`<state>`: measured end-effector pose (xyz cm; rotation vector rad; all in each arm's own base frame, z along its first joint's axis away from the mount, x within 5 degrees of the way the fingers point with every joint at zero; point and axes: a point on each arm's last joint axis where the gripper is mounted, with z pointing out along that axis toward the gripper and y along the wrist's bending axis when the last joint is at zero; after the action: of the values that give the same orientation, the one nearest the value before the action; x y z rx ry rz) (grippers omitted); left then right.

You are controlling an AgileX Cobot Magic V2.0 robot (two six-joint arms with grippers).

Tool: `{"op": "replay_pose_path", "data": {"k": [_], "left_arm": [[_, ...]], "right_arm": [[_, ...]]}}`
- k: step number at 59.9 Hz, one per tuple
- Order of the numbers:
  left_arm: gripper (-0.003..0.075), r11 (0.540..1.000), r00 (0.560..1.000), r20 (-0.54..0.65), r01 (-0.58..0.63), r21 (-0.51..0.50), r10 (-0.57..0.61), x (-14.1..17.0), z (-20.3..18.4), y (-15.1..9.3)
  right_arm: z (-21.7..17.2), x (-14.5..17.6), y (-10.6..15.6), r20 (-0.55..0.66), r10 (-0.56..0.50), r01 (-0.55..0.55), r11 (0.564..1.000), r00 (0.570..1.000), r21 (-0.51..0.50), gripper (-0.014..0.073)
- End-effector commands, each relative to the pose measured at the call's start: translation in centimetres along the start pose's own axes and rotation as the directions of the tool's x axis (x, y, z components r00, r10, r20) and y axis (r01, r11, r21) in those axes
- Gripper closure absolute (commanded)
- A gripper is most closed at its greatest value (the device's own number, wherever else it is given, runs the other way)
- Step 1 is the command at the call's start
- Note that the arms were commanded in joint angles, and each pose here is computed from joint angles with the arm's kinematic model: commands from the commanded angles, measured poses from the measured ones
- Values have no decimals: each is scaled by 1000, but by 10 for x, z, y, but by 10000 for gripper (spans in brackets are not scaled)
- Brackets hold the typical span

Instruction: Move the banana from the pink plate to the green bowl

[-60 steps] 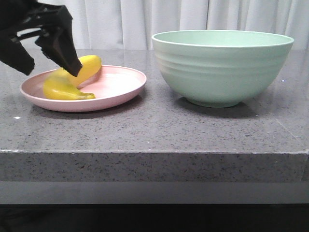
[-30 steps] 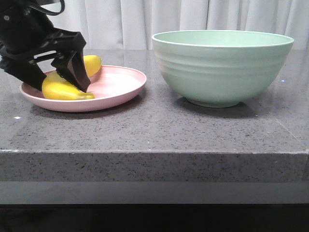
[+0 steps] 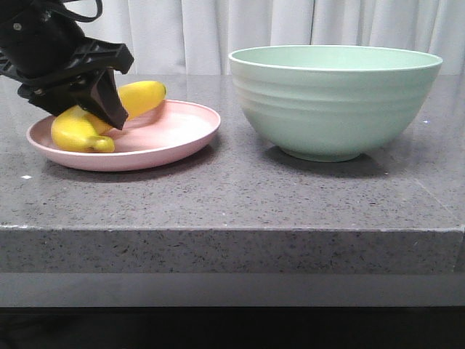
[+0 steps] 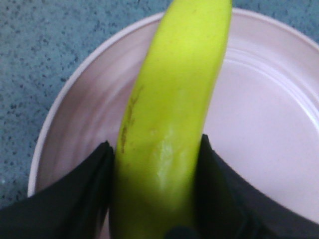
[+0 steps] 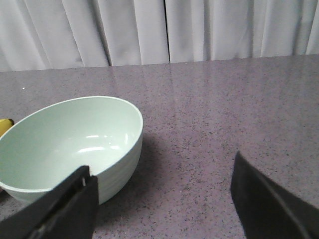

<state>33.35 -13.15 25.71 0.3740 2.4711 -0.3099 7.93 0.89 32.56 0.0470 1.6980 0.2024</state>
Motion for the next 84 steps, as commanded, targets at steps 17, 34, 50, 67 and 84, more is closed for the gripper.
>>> {"op": "replay_pose_path", "data": {"k": [17, 34, 50, 67, 84], "left_arm": [[535, 997, 947, 316, 38, 67, -57, -38, -61, -16], [535, 976, 914, 404, -107, 191, 21, -34, -126, -72], [535, 906, 914, 384, -268, 328, 132, -9, -139, -137], [535, 879, 910, 382, -309, 364, 162, -1, -142, -154], [535, 878, 910, 382, -309, 364, 162, 0, -142, -154]], "right_arm": [[-1, -17, 2, 92, -10, 10, 1000, 996, -2, 28], [-1, -18, 2, 96, -10, 10, 1000, 995, -2, 28], [-1, -17, 2, 93, -9, 9, 1000, 996, -3, 28], [6, -22, 9, 60, 201, -195, 977, 978, -90, 28], [39, -38, 35, -107, 460, -472, 846, 881, -247, 28]]}}
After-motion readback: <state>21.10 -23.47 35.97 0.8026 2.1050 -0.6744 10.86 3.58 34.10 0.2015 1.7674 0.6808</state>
